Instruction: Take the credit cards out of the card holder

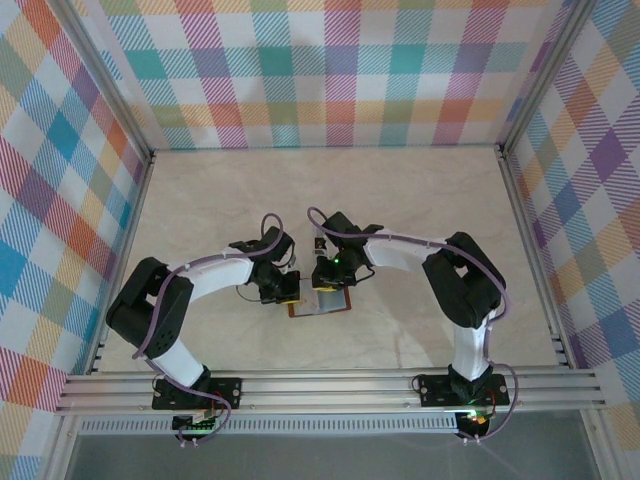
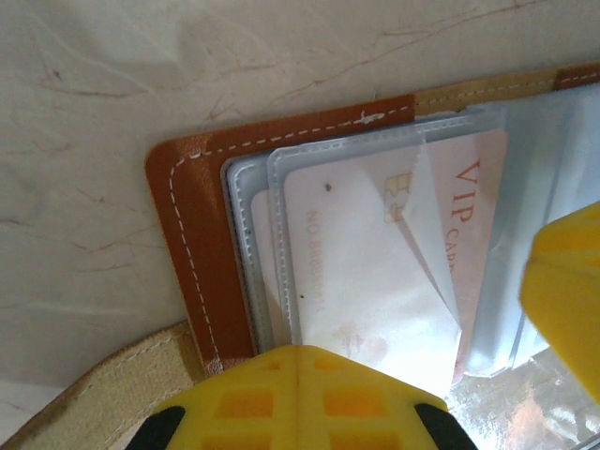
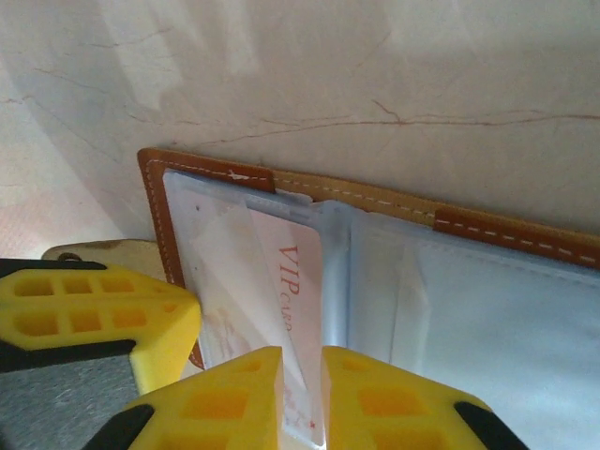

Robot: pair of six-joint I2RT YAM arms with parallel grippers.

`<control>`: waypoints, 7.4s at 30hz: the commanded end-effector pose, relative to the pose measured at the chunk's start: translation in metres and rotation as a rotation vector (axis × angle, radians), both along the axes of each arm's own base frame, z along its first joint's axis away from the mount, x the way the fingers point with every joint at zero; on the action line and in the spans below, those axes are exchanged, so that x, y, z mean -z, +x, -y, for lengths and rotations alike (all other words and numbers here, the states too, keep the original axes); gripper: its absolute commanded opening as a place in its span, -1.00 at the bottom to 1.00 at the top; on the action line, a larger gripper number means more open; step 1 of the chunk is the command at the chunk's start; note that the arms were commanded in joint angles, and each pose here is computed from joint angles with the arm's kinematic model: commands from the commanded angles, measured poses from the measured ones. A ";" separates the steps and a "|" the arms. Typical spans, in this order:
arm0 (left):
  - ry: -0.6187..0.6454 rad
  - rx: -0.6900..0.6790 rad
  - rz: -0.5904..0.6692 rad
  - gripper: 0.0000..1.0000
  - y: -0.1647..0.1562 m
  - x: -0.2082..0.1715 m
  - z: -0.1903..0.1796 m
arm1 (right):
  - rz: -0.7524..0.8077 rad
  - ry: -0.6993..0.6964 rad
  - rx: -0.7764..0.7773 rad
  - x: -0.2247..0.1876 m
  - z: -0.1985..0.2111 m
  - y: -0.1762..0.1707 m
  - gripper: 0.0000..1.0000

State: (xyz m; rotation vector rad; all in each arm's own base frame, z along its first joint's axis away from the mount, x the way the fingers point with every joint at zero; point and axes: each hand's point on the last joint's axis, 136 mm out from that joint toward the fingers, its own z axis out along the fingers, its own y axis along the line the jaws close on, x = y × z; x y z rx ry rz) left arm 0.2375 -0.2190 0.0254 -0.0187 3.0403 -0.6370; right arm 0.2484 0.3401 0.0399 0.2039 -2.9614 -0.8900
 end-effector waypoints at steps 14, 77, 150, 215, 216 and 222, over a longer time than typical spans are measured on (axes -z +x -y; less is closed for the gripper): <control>0.090 0.014 -0.041 -0.94 -0.009 0.016 -0.011 | -0.022 -0.034 0.010 0.019 0.007 -0.001 -0.62; 0.193 0.050 -0.085 -0.93 -0.018 0.029 -0.018 | -0.065 0.087 0.082 0.020 0.011 -0.003 -0.55; 0.055 -0.118 0.108 -0.81 -0.006 -0.030 -0.052 | 0.936 -0.345 -1.087 -0.133 0.046 0.133 -1.00; 0.086 -0.103 0.072 -0.79 0.002 -0.026 -0.049 | 0.907 -0.355 -1.219 -0.081 0.045 0.156 -0.05; 0.087 -0.104 0.070 -0.79 0.002 -0.026 -0.049 | 0.904 -0.361 -1.217 -0.077 0.045 0.158 -0.04; 0.089 -0.107 0.066 -0.79 0.001 -0.023 -0.050 | 0.905 -0.416 -1.212 -0.063 0.046 0.171 -0.02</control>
